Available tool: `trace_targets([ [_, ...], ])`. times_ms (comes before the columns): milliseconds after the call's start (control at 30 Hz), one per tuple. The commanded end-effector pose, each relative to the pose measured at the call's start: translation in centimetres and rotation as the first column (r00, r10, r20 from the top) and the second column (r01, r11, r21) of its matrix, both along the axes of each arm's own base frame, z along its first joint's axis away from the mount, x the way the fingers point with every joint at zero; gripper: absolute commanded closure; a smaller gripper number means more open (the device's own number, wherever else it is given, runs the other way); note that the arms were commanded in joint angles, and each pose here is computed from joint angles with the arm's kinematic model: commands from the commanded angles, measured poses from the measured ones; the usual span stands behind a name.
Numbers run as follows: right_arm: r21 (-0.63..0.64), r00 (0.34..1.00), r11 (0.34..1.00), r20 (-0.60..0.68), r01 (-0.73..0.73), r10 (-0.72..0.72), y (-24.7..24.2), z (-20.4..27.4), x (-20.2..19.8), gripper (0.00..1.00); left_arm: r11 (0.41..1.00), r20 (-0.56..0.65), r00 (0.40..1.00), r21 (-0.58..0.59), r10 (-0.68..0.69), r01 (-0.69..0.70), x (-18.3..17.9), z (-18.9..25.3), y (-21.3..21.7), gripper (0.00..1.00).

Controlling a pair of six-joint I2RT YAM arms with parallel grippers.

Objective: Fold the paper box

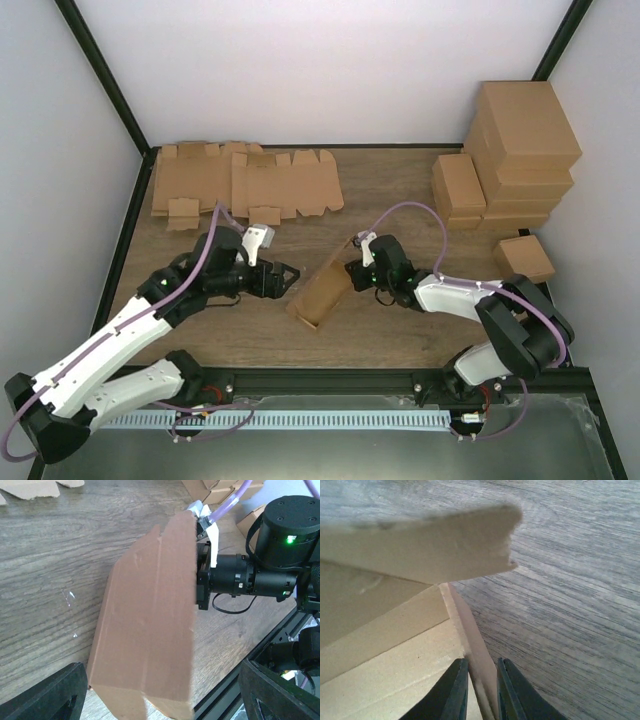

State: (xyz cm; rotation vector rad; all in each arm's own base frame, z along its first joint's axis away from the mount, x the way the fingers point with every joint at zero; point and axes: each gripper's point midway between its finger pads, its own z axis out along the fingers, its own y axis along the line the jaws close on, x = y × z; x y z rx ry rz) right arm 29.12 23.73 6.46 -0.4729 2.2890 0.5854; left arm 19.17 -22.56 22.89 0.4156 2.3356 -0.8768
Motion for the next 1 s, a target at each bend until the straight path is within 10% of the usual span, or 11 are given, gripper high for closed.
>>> trace_targets([
  [0, -0.003, 0.998, 0.998, 0.029, 0.056, -0.056, -0.3, 0.9, 1.1, 0.85, 1.0, 0.041, 0.999, 0.008, 0.009, -0.009, 0.2, 1.6, 0.4, 0.14],
  [500, 0.016, 0.807, 0.81, -0.104, 0.586, -0.581, -7.2, 0.2, 1.6, 0.88, 0.976, 0.143, 0.966, -0.007, 0.215, -0.217, 2.9, 0.7, 2.8, 0.08],
  [967, 0.211, 0.976, 0.975, 0.184, 0.073, -0.113, -2.2, 8.2, -1.4, 0.28, 0.976, 0.072, 0.975, 0.036, 0.211, -0.214, 2.0, -4.6, 3.2, 0.06],
])
